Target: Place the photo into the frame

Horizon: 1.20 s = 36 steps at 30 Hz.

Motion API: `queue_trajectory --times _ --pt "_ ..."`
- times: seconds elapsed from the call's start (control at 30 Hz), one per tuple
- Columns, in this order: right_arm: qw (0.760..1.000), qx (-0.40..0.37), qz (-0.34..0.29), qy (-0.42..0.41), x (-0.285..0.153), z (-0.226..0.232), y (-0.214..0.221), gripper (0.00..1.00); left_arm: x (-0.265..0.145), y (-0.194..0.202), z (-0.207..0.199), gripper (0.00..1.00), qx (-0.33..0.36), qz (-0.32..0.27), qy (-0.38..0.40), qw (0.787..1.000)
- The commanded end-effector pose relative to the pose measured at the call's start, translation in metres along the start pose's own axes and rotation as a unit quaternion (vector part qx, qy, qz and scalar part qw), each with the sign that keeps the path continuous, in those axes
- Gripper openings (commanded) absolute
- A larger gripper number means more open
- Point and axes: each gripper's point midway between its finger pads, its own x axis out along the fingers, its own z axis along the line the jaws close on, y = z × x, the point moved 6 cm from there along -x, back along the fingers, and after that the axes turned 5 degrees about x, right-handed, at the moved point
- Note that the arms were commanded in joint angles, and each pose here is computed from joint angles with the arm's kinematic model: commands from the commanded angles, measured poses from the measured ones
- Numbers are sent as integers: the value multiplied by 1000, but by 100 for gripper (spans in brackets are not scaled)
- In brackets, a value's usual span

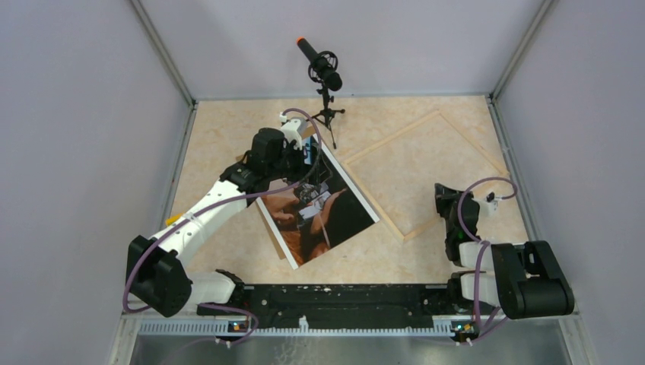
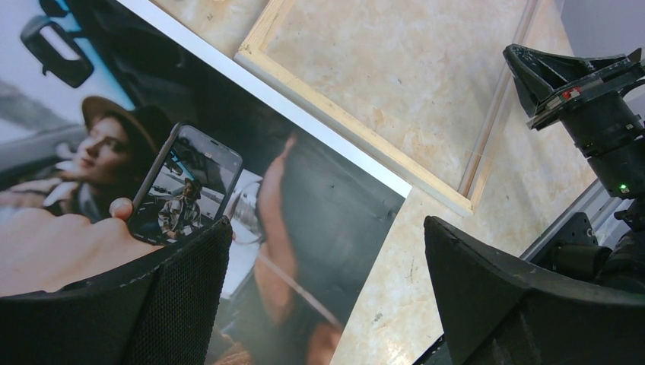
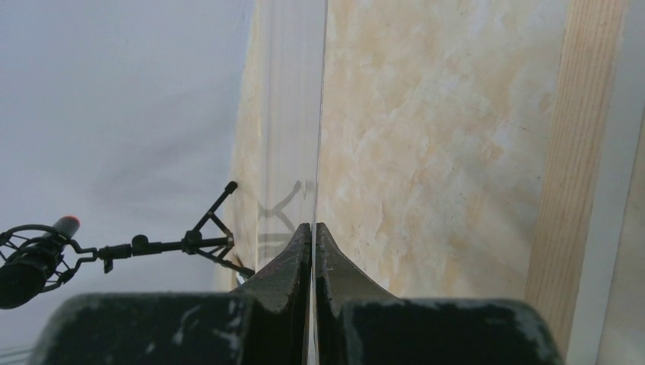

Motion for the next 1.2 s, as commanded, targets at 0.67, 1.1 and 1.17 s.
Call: queue_trajectory --times 0.67,1.1,1.17 --pt "1000 -4 -5 -2 -7 -7 5 0 -2 -9 -5 99 5 -26 18 1000" --pt "1000 2 -8 5 -5 -11 6 0 -1 -8 -5 98 4 -24 18 1000" --pt "1000 1 -6 5 -5 -13 7 0 -1 -8 -5 99 4 -23 18 1000"
